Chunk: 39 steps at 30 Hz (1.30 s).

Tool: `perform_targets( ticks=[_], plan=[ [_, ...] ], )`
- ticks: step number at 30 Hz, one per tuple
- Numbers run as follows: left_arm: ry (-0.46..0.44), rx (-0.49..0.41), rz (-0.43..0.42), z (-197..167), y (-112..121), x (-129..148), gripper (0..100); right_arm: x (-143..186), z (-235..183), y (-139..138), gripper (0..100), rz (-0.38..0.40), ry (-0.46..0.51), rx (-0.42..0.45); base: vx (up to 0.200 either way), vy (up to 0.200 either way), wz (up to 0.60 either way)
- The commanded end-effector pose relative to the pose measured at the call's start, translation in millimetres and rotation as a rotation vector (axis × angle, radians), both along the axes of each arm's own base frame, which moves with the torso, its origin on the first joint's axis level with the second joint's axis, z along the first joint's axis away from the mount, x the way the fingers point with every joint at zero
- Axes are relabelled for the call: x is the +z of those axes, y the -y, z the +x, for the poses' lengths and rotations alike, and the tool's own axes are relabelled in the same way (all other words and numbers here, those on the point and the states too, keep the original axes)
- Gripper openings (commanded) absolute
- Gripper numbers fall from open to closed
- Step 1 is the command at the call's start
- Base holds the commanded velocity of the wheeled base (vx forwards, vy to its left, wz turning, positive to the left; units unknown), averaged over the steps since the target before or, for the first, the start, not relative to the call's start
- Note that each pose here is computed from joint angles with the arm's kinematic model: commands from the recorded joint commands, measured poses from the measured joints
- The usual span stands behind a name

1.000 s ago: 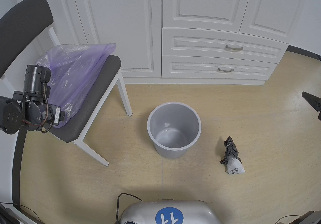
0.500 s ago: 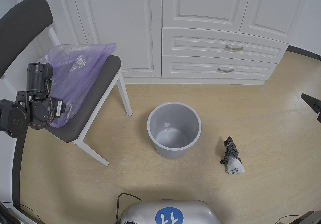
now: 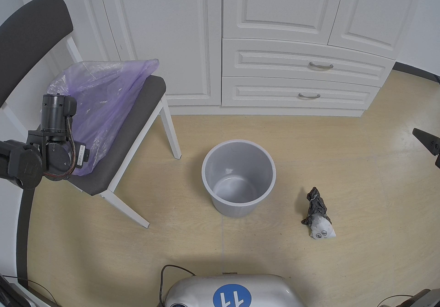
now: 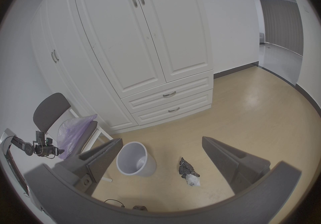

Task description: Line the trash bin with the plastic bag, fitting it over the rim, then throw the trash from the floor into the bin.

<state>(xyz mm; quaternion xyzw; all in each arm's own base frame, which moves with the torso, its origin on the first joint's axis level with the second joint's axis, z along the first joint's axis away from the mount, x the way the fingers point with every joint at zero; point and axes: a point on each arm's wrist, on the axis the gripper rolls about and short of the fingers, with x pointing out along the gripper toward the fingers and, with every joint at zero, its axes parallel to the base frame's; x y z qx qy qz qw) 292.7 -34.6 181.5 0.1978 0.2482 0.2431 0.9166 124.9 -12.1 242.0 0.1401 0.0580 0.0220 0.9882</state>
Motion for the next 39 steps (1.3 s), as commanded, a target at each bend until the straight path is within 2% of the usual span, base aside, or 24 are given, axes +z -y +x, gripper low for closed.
perform_targets(
  ticks=[1,16,17,23,30,39],
  plan=[
    [-0.006,0.006,0.001,2,-1,-3,100,0,0,0,100,0.001,0.0,0.009,0.0,0.0,0.0],
    [-0.03,0.004,0.022,4,-1,-11,100,-2,0,0,100,0.003,-0.007,0.016,0.0,0.0,0.0],
    [-0.027,0.008,0.025,4,-1,-11,0,-2,0,0,100,0.003,-0.007,0.016,0.0,0.0,0.0],
    [-0.024,0.004,0.038,4,-1,-11,0,-2,0,0,100,0.003,-0.007,0.018,0.0,0.0,0.0],
    [-0.067,-0.017,0.058,-14,0,-25,0,-2,-1,-1,100,-0.002,-0.004,0.018,0.0,0.0,0.0],
    [0.139,-0.04,0.009,-43,-3,-27,0,-2,4,0,100,-0.011,-0.009,0.015,0.0,0.0,0.0]
  ],
)
